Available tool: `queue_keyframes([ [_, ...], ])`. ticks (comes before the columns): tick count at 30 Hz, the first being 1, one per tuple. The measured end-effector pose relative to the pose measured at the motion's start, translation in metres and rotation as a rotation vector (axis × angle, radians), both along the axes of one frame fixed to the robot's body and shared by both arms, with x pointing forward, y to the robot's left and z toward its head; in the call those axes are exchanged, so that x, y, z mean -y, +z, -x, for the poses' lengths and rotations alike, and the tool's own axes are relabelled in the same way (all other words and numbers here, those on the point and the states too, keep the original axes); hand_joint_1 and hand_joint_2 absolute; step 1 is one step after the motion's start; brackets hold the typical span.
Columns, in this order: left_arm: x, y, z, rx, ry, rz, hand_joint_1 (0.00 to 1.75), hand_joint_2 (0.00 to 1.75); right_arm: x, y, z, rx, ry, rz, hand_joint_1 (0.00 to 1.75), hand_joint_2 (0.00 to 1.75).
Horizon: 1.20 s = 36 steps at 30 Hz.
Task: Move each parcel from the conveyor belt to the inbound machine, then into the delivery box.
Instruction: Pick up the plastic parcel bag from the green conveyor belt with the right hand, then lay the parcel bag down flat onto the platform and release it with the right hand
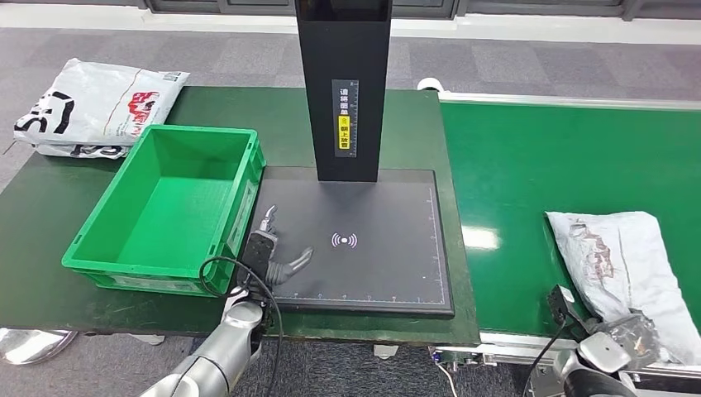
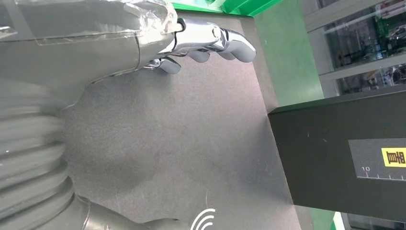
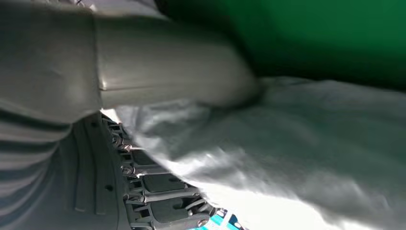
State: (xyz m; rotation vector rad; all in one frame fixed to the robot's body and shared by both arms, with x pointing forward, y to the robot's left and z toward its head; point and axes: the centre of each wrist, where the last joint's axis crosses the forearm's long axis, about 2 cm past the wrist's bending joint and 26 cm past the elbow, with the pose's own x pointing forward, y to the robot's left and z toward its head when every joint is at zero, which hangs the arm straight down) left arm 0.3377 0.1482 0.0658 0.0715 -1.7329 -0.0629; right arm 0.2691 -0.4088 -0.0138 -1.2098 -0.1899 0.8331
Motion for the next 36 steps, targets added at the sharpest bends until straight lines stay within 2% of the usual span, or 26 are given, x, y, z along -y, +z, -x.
queue_keyframes([
  [10,0.0,0.0,0.001,-0.001,0.004,0.001,0.0,1.75,-0.001,0.005,-0.007,0.034,0.012,-0.006,1.75,1.75],
  [16,-0.001,-0.001,0.003,0.008,0.029,-0.037,0.0,1.75,-0.007,0.007,-0.012,0.145,0.064,-0.037,1.75,1.75],
  [18,-0.002,-0.001,0.004,0.012,0.042,-0.05,0.0,1.75,-0.012,0.01,-0.015,0.238,0.113,-0.058,1.75,1.75],
  [21,-0.005,-0.002,0.005,0.011,0.059,-0.056,0.0,1.75,-0.03,0.021,-0.029,0.474,0.27,-0.106,1.75,1.75],
  [24,-0.005,0.0,0.005,0.006,0.025,-0.004,0.0,1.75,-0.061,0.05,-0.055,0.75,0.466,-0.185,1.75,1.75],
  [27,-0.003,0.002,0.004,0.006,0.0,0.016,0.0,1.75,-0.094,0.084,-0.075,0.982,0.579,-0.231,1.75,1.75],
  [31,-0.002,0.004,0.003,0.013,0.0,0.008,0.0,1.75,-0.119,0.115,-0.083,1.154,0.611,-0.251,1.75,1.75],
  [34,-0.002,0.005,0.003,0.024,0.014,-0.017,0.0,1.75,-0.136,0.123,-0.08,1.247,0.659,-0.294,1.75,1.75],
  [36,-0.001,0.006,0.003,0.033,0.021,-0.033,0.0,1.75,-0.159,0.127,-0.075,1.272,0.694,-0.331,1.75,1.75],
])
